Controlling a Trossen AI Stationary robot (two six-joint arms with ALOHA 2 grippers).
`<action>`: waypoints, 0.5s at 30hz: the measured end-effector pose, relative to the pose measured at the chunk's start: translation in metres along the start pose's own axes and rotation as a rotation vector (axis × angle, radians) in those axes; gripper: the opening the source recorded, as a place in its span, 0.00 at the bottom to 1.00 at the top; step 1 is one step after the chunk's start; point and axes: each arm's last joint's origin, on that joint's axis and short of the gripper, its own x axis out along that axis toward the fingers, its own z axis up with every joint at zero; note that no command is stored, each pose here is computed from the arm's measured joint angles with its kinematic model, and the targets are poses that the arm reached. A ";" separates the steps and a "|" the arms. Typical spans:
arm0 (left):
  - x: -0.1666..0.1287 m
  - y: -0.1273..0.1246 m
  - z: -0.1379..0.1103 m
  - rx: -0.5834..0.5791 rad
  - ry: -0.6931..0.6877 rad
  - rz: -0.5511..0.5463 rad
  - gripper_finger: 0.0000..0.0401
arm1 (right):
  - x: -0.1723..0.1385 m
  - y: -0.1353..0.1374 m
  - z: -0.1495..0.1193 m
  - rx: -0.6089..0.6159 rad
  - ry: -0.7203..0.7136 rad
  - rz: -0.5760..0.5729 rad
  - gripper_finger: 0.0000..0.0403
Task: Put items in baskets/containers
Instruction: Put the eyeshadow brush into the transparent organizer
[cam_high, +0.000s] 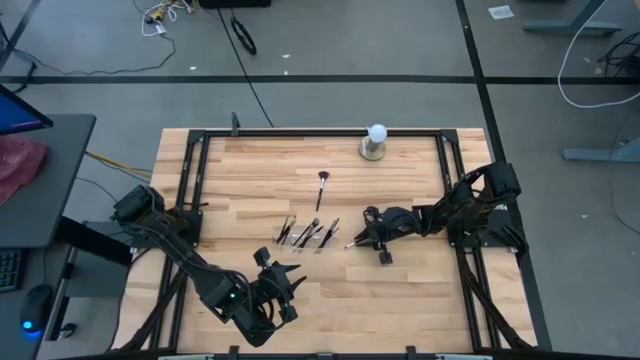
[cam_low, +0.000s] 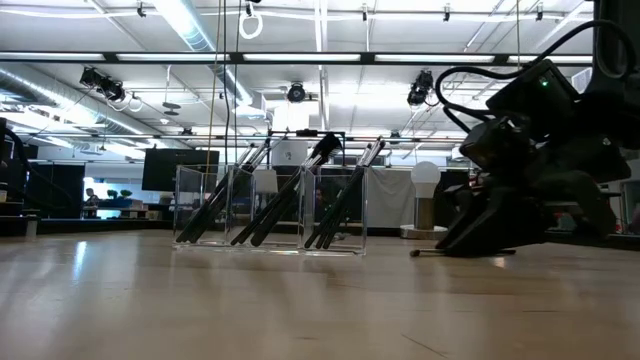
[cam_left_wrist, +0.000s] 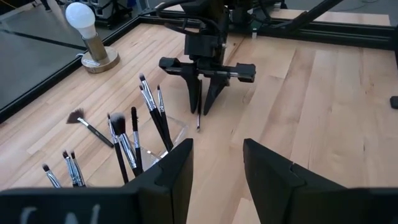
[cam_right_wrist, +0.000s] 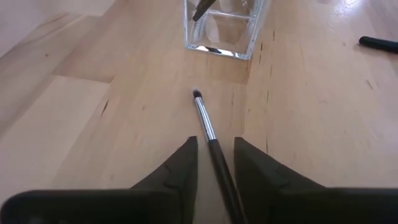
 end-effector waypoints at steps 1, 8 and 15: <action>0.000 0.000 0.000 0.000 0.000 0.000 0.35 | 0.000 0.000 0.000 -0.005 -0.001 0.001 0.25; 0.000 0.000 0.000 0.000 0.000 0.000 0.35 | -0.001 -0.004 -0.001 -0.023 -0.003 0.007 0.16; 0.000 0.000 0.000 0.002 0.000 0.000 0.35 | -0.002 -0.008 -0.002 -0.061 -0.003 0.000 0.12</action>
